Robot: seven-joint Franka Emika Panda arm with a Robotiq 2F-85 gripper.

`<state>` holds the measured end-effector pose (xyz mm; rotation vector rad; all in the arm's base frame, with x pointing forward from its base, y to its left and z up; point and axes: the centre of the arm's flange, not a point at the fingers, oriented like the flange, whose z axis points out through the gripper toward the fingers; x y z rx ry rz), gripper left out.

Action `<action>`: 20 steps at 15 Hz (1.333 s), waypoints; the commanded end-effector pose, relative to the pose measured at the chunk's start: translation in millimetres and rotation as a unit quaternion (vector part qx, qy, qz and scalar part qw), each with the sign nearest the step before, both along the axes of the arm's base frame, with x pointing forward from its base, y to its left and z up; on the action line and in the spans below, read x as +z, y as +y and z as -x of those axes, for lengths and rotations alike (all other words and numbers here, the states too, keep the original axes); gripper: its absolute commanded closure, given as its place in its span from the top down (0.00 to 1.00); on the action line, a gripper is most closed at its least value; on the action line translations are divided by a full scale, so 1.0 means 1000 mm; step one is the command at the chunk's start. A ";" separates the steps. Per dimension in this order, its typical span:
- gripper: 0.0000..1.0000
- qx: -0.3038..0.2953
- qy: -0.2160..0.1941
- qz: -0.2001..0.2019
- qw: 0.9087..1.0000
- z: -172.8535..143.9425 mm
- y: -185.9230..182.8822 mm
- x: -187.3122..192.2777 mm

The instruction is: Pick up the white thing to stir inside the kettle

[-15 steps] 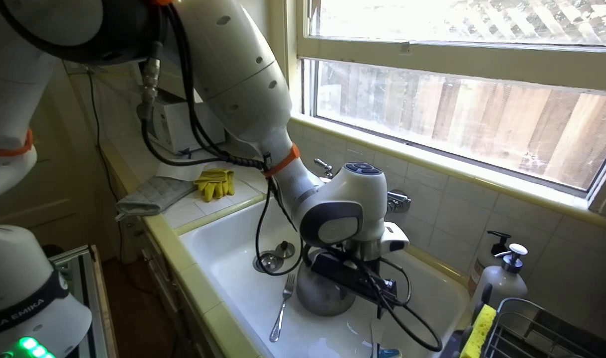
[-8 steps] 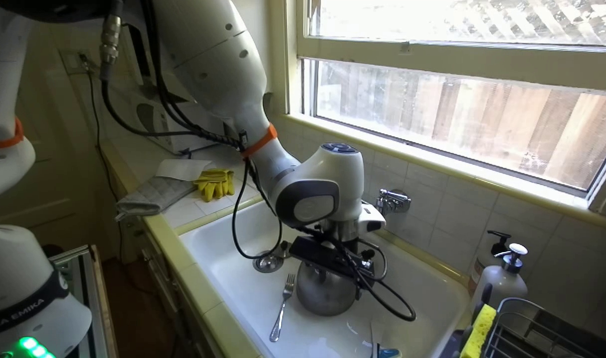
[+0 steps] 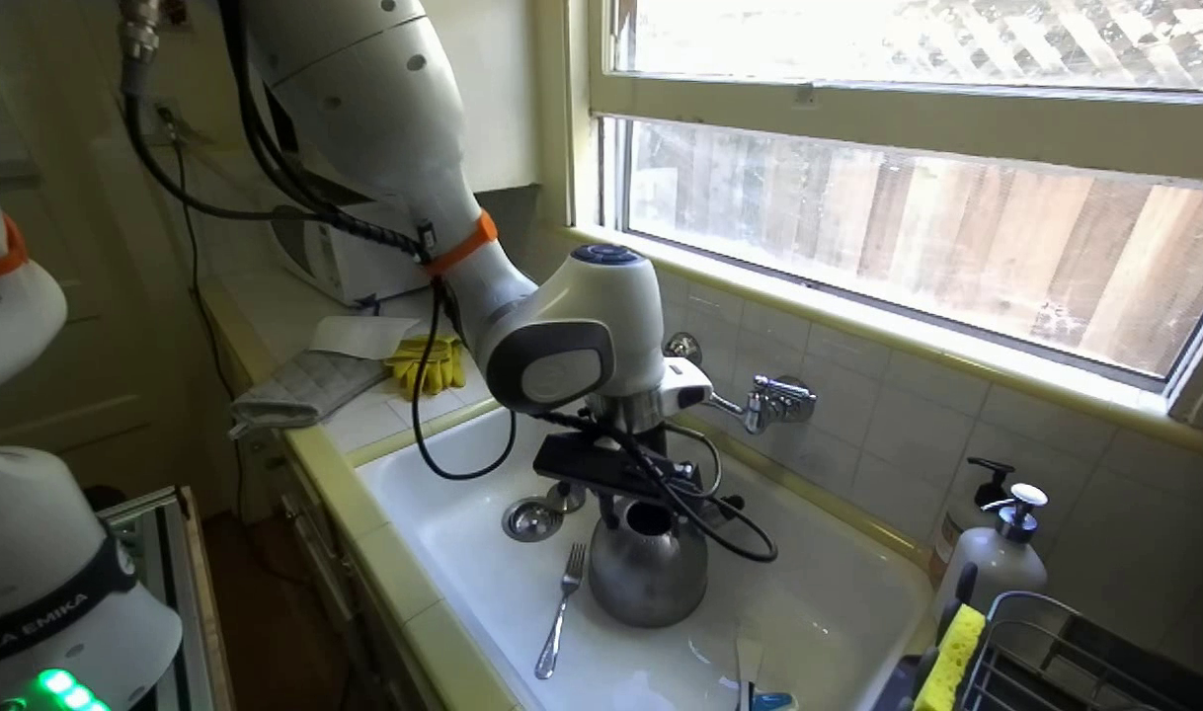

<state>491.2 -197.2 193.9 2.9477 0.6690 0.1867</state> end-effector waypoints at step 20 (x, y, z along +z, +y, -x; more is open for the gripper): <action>1.00 0.020 -0.152 -0.014 0.988 0.007 0.035 0.017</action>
